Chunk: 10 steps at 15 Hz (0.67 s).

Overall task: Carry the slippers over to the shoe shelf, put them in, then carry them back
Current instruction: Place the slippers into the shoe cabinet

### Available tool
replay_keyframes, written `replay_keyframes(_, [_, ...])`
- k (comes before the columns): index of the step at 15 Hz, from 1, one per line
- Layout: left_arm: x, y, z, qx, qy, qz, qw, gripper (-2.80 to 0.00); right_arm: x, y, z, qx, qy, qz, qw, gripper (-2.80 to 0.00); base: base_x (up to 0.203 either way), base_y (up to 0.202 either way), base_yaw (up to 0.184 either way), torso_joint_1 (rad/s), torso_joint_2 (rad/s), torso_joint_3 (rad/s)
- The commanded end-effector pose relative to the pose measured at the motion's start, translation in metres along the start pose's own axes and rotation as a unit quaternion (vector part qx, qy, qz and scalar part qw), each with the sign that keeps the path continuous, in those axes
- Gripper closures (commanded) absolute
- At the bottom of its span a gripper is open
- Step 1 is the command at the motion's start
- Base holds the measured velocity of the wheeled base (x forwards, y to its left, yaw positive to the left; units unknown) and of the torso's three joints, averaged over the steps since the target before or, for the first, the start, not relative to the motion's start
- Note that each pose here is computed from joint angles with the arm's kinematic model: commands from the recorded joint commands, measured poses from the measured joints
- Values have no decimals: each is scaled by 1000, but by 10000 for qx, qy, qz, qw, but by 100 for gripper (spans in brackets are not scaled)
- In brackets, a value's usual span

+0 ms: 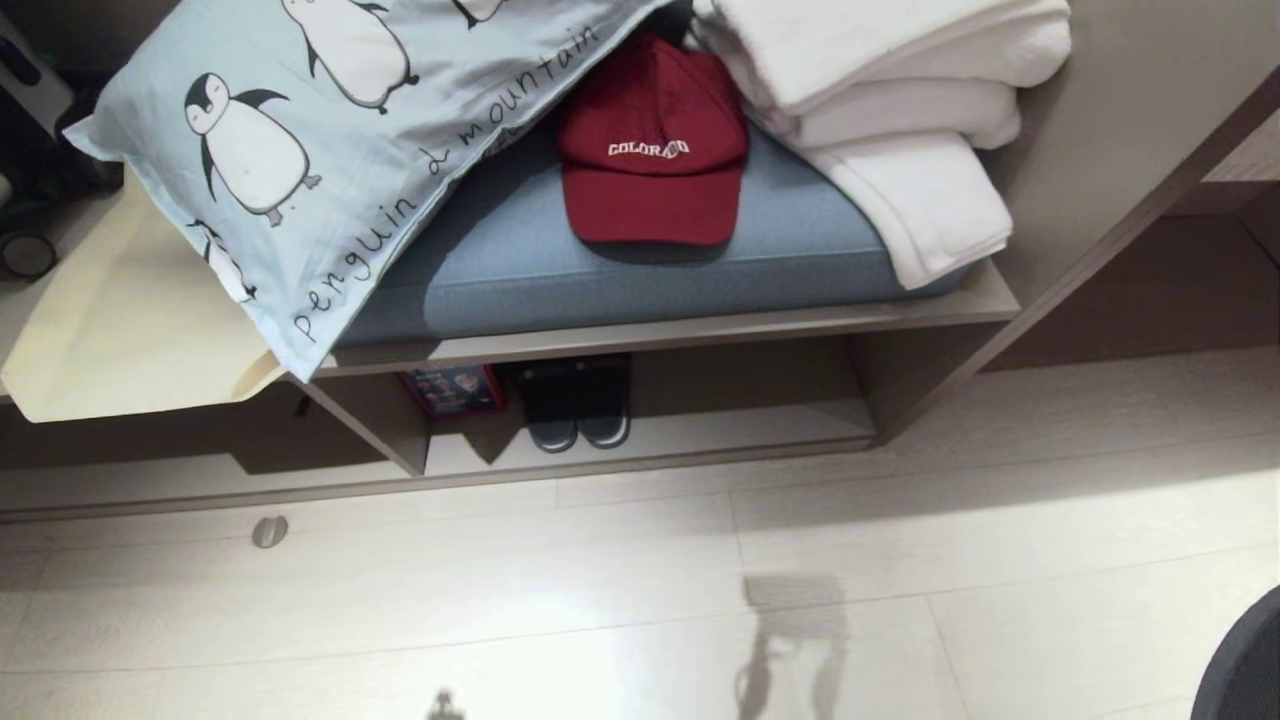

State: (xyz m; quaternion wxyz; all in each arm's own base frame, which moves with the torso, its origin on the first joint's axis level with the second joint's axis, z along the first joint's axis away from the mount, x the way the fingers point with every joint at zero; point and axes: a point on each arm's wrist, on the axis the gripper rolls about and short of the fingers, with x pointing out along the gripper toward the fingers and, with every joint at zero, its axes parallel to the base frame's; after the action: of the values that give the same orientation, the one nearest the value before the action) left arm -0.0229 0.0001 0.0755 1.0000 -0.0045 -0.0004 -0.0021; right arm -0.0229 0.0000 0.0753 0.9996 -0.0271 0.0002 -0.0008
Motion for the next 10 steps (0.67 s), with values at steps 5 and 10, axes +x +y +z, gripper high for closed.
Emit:
replay_keyframes(5, [0,0,0,-1,12,-2,10000,0,0,0,0,-5,-2,1,10000,0,0,0,0,4,3,-198])
replay_keyframes(10, [0,0,0,-9,12,-2,10000,0,0,0,0,-5,-2,1,10000,0,0,0,0,1,6,-195])
